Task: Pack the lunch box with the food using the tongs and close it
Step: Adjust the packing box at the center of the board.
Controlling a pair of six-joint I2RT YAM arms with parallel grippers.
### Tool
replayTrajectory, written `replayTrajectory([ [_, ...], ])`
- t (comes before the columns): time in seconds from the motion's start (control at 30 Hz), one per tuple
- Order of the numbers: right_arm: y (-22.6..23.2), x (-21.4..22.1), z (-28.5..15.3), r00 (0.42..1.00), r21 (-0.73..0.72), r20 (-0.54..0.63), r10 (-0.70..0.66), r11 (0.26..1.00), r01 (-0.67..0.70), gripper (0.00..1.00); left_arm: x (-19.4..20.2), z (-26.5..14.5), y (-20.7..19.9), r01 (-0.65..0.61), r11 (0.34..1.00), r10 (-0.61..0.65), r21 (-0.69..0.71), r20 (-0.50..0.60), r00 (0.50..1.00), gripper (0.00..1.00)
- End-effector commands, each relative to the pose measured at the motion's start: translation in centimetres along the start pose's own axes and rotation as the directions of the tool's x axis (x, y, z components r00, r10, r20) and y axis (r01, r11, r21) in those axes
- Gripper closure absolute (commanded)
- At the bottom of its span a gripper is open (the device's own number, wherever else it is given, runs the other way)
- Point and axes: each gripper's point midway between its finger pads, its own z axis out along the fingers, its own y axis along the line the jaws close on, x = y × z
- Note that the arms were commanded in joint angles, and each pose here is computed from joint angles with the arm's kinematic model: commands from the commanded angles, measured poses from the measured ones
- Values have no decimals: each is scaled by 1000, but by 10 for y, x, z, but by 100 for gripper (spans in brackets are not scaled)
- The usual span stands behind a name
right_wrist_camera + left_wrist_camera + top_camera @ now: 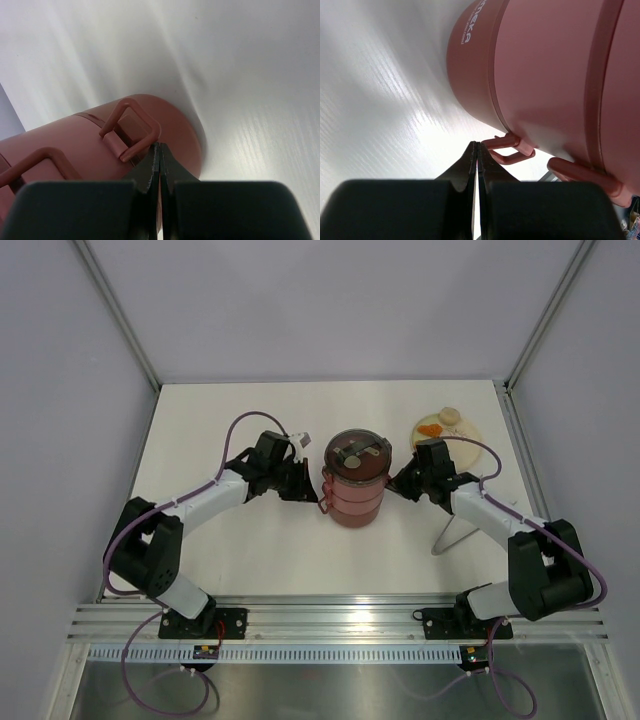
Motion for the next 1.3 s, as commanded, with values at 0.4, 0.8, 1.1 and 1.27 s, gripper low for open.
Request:
replayTrajectory([
  [0.4,-25,15,-20,999,12,8,49,999,-49,100,-17,13,4,-47,998,49,-53,40,998,100],
  [0.8,-23,15,-21,999,8,5,38,999,-38,100,-27,9,5,-39,996,45,-82,74,996,100],
  [1.1,-24,14,-21,999,10,7,33,999,-34,100,29,12,-43,-177,981,181,85,-46,982,100],
  [1.27,-24,14,-21,999,11,8,33,999,-34,100,33,-4,-47,-160,984,159,79,20,987,100],
])
